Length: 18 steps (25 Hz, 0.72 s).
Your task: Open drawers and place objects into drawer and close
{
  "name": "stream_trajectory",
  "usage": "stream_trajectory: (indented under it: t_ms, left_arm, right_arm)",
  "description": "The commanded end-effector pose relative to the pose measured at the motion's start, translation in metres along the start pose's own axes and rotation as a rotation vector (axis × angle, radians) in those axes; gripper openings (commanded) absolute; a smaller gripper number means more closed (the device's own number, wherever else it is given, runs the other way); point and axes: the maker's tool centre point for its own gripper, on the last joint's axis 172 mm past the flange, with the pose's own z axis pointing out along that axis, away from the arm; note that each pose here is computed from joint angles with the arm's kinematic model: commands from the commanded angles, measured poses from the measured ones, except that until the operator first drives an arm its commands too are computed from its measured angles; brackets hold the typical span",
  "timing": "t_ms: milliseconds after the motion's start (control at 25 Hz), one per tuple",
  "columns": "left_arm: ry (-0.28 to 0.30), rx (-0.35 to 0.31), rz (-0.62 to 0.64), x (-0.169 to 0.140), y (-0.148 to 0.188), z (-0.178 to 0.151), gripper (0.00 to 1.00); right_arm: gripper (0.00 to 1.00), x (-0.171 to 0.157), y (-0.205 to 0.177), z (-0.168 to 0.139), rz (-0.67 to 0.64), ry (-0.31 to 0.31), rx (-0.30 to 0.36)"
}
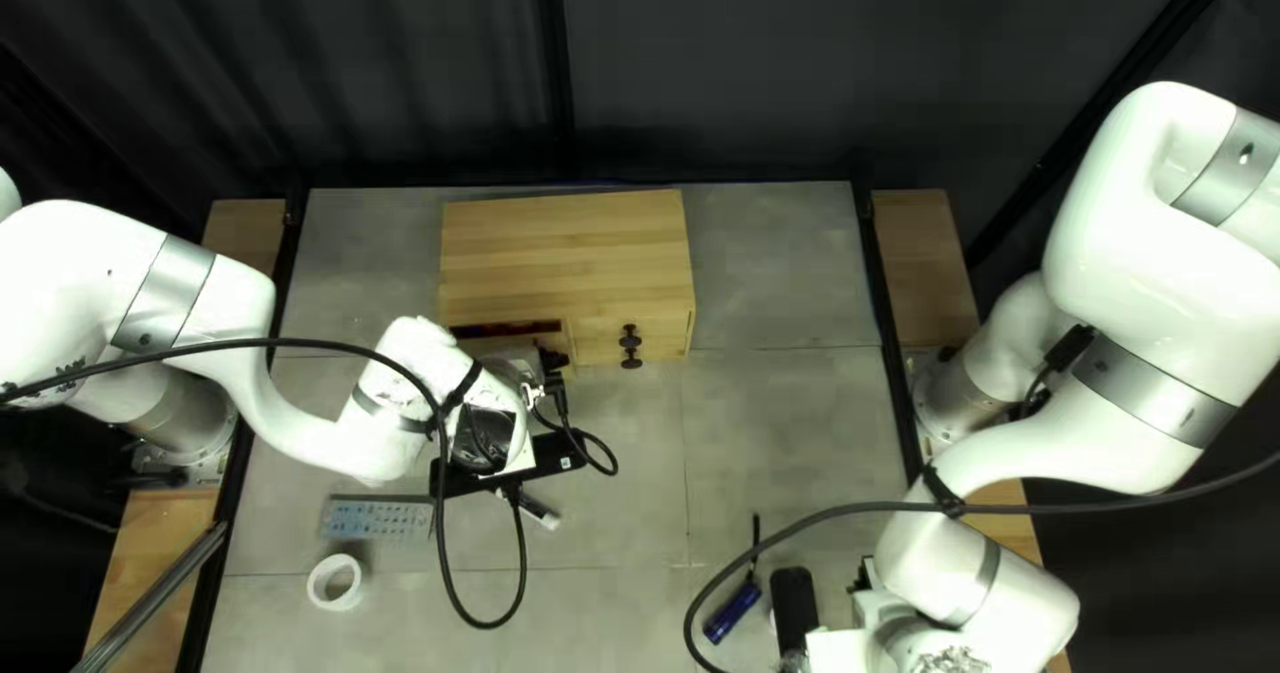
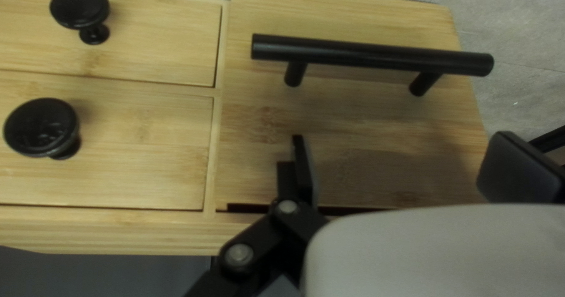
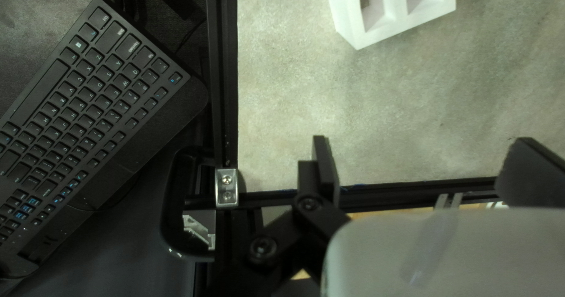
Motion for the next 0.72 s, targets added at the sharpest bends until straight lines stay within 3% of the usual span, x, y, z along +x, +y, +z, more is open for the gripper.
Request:
stream_trajectory:
  t_ms: [40,720]
  left_arm:
    - [-0.002,-0.004,-0.001,-0.002,0.000,0.002,1.00]
    - [-0.008,-0.014,-0.007,-0.015,-0.002,0.006,1.00]
  right_arm:
    - [1.00,0.000,0.000,0.000,0.000,0.000,0.000]
    - [1.00,0.000,0.000,0.000,0.000,0.000,0.000]
